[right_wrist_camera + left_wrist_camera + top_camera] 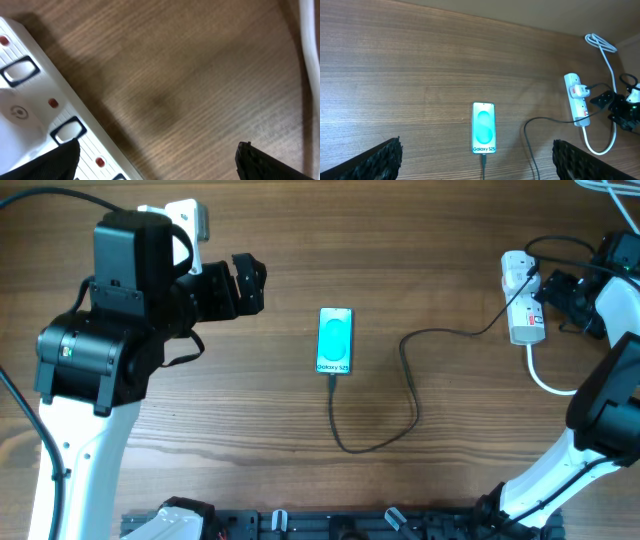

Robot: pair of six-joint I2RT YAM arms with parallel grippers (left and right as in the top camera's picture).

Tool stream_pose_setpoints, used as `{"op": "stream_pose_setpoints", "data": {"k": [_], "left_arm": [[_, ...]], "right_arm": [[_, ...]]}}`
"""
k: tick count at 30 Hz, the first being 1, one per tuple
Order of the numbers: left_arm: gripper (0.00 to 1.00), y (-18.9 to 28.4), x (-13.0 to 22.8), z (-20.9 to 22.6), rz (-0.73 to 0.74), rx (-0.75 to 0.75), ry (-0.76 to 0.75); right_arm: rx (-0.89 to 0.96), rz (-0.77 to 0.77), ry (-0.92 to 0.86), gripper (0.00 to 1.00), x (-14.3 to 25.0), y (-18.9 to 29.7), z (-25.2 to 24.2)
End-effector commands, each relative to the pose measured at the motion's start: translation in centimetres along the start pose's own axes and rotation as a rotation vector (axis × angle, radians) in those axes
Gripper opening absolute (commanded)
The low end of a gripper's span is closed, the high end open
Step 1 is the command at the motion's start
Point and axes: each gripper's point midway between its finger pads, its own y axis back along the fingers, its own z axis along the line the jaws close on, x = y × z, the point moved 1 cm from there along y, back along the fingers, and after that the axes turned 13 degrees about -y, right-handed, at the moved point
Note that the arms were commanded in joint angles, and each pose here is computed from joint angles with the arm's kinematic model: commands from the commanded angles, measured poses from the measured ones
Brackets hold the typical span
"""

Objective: Plug charger to phone and switch on socket

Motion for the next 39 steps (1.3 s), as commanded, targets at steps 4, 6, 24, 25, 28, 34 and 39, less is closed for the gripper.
{"op": "stream_pose_setpoints", "data": {"k": [4,6,24,25,28,34,39], "left_arm": [[1.0,0.3,-0.2,0.0,-0.011,-0.006,-0.009],[1.0,0.3,-0.2,0.0,-0.011,-0.006,-0.009],[1.0,0.3,-0.2,0.0,-0.011,-0.006,-0.009],[1.0,0.3,-0.2,0.0,-0.011,-0.006,-0.009],[1.0,0.3,-0.2,0.0,-0.011,-0.006,-0.009],[1.0,0.3,-0.2,0.0,-0.011,-0.006,-0.009],[1.0,0.3,-0.2,0.0,-0.011,-0.006,-0.009]], "right_arm": [[-0.087,0.041,0.02,1.0,0.7,-1.6,1.6],[-0.088,0.057,0.019,1.0,1.0,-2.3,1.5],[-0.137,0.113,0.041,1.0,2.3,-4.4,2.1],[-0.138,0.12,0.04,1.0,2.4,-4.5,2.1],[-0.172,0.151,0.058,1.0,3.1,-4.3,2.6],[-0.191,0.184,0.077,1.0,3.8,-4.1,2.7],[-0.164,0.202,0.028,1.0,4.0,-3.0,2.2]]}}
